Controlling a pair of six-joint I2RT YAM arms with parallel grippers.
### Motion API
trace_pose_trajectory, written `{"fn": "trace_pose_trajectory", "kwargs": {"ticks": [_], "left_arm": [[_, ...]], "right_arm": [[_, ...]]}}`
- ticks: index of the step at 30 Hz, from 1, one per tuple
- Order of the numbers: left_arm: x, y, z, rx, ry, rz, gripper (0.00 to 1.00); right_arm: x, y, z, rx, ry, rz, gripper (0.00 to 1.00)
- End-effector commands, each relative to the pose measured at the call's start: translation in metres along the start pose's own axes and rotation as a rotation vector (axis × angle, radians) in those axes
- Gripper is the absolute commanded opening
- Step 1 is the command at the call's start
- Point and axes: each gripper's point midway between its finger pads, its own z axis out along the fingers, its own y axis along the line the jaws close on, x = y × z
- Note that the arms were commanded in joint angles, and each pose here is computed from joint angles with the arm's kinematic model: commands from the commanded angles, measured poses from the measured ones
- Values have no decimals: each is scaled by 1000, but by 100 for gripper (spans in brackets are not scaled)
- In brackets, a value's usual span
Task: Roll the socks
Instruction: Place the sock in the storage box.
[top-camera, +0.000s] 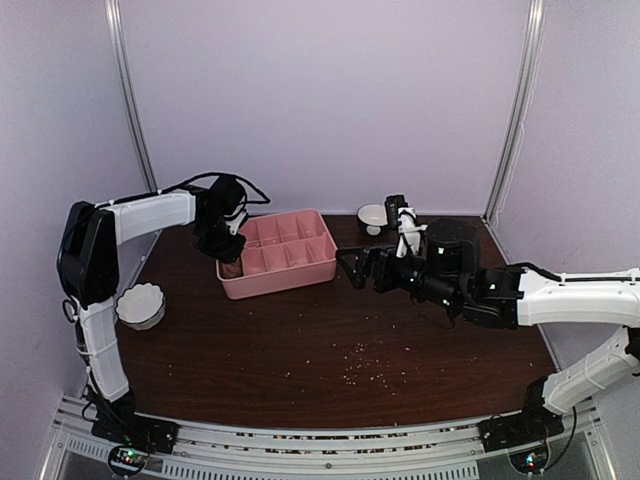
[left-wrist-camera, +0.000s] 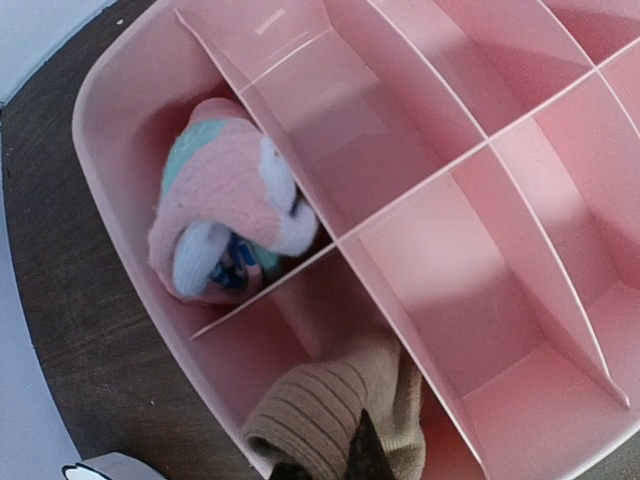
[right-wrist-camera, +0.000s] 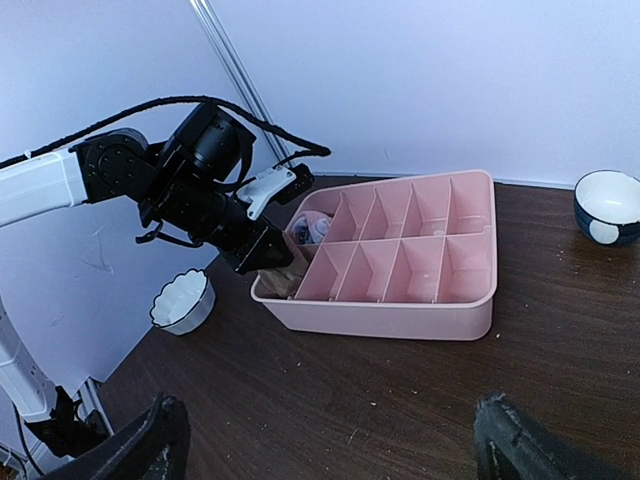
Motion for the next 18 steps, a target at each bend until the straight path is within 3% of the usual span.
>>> {"fn": "trace_pose_trajectory", "kwargs": {"ticks": [1,6,8,13,14,18], "left_arm": [[-7,-6,11,30,-17,15,0],[-4,-4,16,3,22,45,3],[-6,-4,10,9,19,72,25],[-18,3,-20,0,-47,87,90],[-21,5,-27,-3,-61,86,97],[-26,7,-51,6,-94,100,98]], "right_arm": [[-5,0,-1,10,-8,17,100],[-10,-1,-4,21,-20,12,100],[-10,-1,-4,24,-17,9,100],[-12,1,-4,19,-13,4,100],[-13,-1,-4,33,-10,-3,100],[-22,-9,-9,81,-18,-18,100]]}}
